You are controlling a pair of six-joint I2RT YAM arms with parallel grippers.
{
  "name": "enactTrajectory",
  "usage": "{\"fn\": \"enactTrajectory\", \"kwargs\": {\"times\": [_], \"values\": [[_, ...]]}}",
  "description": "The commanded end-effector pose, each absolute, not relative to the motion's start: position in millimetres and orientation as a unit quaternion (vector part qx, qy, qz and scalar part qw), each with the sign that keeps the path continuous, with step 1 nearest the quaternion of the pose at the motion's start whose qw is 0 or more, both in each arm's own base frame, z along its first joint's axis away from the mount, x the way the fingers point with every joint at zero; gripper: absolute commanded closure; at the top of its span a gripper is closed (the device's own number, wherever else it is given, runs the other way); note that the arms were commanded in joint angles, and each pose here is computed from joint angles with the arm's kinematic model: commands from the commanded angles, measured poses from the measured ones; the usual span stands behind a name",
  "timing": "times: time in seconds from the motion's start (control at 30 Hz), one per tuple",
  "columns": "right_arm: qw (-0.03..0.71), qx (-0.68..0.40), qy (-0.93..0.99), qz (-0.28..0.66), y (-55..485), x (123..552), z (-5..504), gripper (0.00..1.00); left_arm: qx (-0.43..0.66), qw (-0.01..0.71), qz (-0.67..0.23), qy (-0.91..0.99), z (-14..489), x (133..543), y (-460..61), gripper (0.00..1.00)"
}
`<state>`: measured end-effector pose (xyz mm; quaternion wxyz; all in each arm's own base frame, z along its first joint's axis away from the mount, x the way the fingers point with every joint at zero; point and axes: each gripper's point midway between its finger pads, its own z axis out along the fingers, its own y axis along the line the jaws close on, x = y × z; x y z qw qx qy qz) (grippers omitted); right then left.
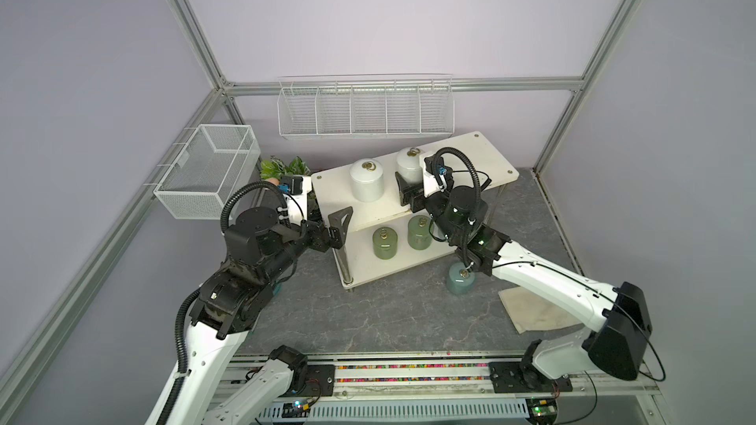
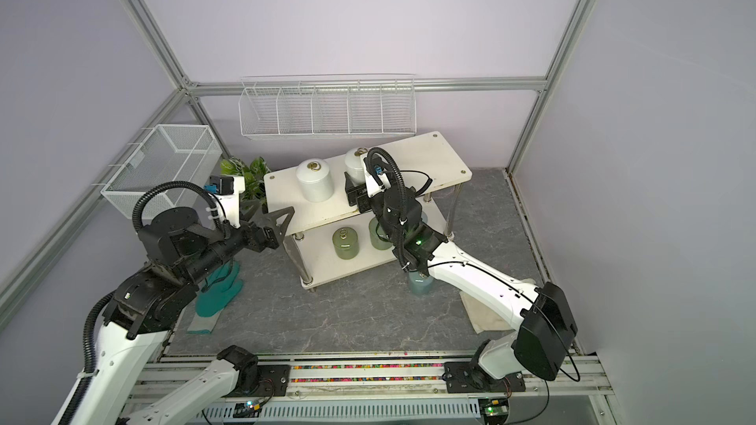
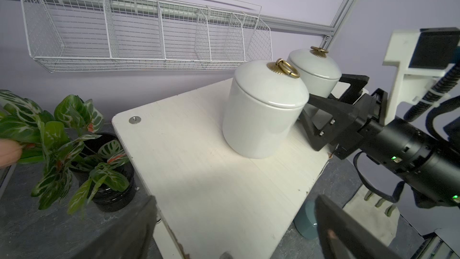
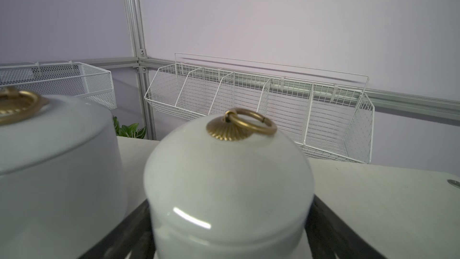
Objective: Remove the tea canisters from the shelf
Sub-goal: Pick up the tea canister from the shelf.
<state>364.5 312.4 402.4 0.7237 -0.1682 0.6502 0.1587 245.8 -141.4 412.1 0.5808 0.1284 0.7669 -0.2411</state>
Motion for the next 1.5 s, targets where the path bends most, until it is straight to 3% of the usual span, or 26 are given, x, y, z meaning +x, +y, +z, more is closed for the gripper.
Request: {"fn": "enactTrajectory", "kwargs": {"times": [0.0,0.97,1.23,1.47], "values": [[0.743,-0.135,0.633,0.167,306.0,370.5,421.0,0.11,0.134,0.584,-0.235,0.766,412.6,245.3,-141.0,0.00],[0.746,-0.115,0.636,0.160,316.6,392.3,412.4,0.11,0.134,0.582,-0.229,0.768,409.3,247.4,-140.6,0.00],[0.745,-0.118,0.636,0.163,317.6,392.5,408.3,0.00,0.133,0.581,-0.227,0.770,407.5,248.6,-140.6,0.00],[0.744,-0.118,0.639,0.158,316.4,392.6,404.7,0.04,0.132,0.580,-0.226,0.772,407.6,249.0,-140.2,0.00]]}}
